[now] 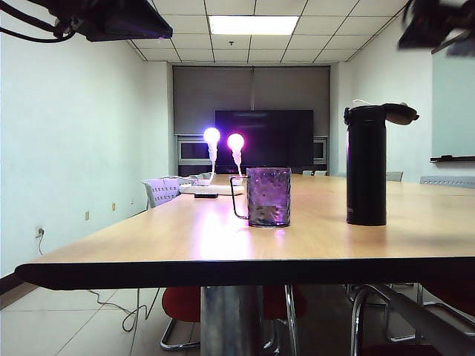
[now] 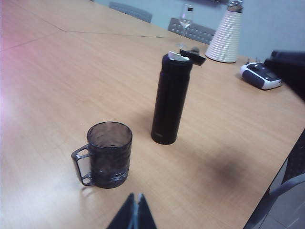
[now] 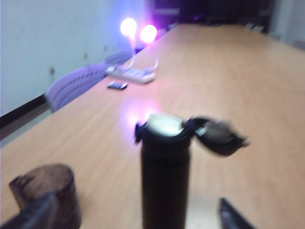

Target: Pick up the black thermos cup, pour some water from it into the cup, and then put the thermos cup back on the table.

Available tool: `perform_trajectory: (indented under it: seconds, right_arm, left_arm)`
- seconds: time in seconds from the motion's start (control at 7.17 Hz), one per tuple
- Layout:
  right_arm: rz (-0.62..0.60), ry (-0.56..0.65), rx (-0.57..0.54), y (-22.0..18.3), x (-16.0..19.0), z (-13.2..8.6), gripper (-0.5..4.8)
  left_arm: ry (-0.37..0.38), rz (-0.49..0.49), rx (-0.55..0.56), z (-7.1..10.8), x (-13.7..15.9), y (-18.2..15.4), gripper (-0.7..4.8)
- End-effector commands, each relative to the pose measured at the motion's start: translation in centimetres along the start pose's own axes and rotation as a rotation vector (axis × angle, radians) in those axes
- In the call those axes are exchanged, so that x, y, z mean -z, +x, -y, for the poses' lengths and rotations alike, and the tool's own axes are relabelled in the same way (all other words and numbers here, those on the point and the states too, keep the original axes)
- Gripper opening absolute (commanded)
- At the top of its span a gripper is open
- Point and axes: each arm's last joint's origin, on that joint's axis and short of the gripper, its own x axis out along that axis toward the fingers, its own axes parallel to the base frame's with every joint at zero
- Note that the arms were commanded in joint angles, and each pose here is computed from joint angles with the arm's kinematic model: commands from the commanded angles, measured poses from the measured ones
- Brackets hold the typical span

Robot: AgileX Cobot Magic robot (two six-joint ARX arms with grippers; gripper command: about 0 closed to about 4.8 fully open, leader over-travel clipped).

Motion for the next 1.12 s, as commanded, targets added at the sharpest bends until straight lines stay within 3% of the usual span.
perform_trajectory:
  seconds: [0.14,0.28,0.7,1.12]
  right_arm:
    - [0.004,0.004,0.021,3.2,3.4,-1.0,4.79]
    - [-0.002,0.006,0.091,5.4,5.8,-1.6,4.79]
    - [-0.012,0.006,0.095,11.9,7.4,-1.4,4.79]
    - [-0.026,0.006,0.096,14.8,8.8,-1.2,4.79]
  left_arm:
    - [0.02,0.044,-0.023,-0.1,-0.6,-0.1,-0.06]
    - [0.019,0.04,-0.023,-0.1,-0.6,0.0,-0.06]
    - [-0.021,-0.093,-0.026,-1.1,2.7,2.8,-0.06]
    - [-0.02,-0.092,-0.046,-1.2,2.7,2.8,-0.06]
